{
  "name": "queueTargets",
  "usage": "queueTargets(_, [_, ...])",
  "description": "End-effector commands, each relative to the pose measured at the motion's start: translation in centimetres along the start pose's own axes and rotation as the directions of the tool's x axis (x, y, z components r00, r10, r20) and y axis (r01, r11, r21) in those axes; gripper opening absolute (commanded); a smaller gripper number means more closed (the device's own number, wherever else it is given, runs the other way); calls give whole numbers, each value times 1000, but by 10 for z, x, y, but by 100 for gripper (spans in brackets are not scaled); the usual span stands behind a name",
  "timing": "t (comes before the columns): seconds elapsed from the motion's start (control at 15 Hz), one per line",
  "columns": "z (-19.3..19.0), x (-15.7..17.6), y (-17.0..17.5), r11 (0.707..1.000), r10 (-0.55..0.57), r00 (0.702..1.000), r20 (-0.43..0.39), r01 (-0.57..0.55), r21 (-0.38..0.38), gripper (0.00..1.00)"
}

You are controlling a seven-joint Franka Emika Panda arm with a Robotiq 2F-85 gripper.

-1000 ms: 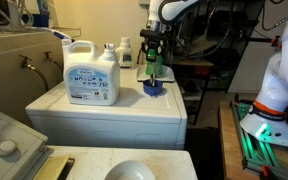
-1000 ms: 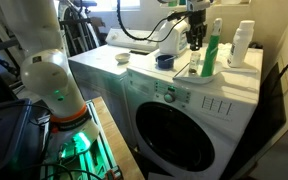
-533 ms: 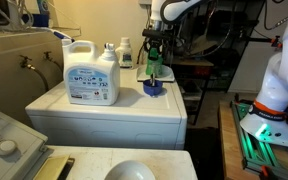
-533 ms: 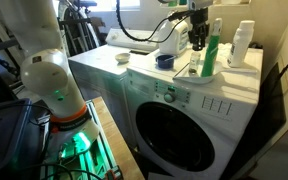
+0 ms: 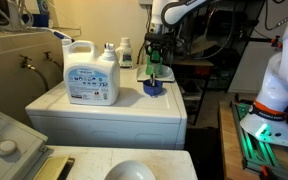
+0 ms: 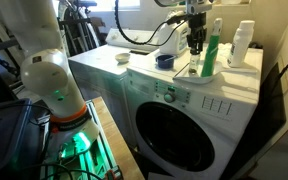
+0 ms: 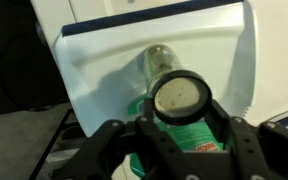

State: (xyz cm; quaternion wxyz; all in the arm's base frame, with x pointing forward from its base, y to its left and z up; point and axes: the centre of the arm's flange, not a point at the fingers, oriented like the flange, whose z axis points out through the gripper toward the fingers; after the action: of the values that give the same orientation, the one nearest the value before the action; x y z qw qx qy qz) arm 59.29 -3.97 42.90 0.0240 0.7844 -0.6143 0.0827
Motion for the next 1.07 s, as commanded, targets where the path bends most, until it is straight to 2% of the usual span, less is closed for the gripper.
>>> queueTargets(0.0, [2, -1, 13, 1000, -13, 1000, -1, 13, 15, 29])
queueTargets(0.47, [-10, 1, 12, 999, -21, 999, -42, 22, 34, 29])
queueTargets(1.0, [-7, -6, 9, 997, -78, 993, -88, 78, -3, 29])
